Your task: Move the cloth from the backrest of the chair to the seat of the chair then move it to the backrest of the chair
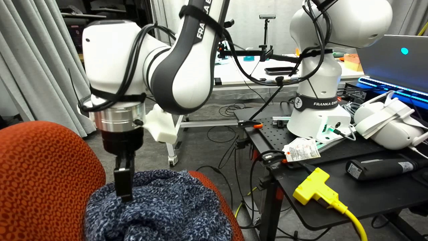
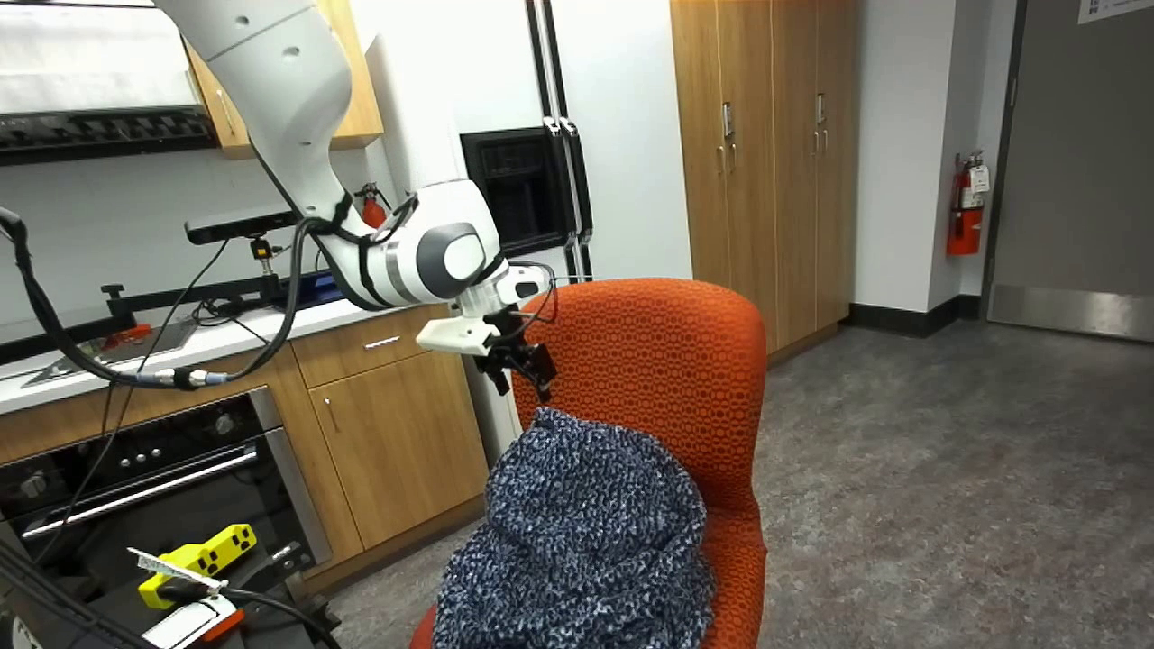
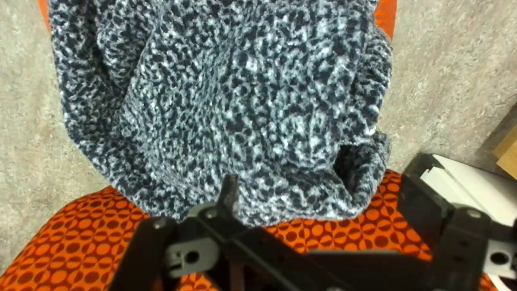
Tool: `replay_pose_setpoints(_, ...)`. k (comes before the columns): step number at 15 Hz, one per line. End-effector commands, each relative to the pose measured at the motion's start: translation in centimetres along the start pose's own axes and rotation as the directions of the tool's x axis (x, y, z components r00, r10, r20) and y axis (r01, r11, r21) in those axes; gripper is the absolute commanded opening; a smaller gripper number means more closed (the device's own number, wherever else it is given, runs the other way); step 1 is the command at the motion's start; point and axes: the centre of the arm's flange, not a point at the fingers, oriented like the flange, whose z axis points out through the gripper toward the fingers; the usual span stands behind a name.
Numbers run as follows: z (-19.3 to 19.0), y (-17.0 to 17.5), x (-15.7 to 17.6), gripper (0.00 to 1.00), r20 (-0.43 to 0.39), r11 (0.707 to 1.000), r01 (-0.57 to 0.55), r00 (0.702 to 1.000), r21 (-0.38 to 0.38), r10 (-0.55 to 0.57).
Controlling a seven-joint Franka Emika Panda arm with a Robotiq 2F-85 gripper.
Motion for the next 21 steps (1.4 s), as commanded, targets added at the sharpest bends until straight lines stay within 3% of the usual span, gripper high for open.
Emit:
replay_pose_setpoints(1,5.4,-0.9,1.0,1.0,0.016,1.0,0.03,0.999,-0.007,-0.03)
replay_pose_setpoints(10,14.3,-0.8,1.9,0.99,0.087,0.997,0.074,0.994,-0.012,-0.073)
replay_pose_setpoints(11,14.9,-0.5,2.1,0.74,0.085,0.997,0.078,0.993,-0.018,-0.076)
replay_pose_setpoints(13,15.5,0.2,2.4,0.72,0.08,0.996,0.081,0.994,-0.022,-0.079)
replay_pose_setpoints(16,14.4,0.7,2.3,0.46,0.079,0.996,0.077,0.994,-0.039,-0.074)
replay_pose_setpoints(21,8.9,0.1,1.8,0.1,0.067,0.998,0.052,0.997,-0.044,-0.049)
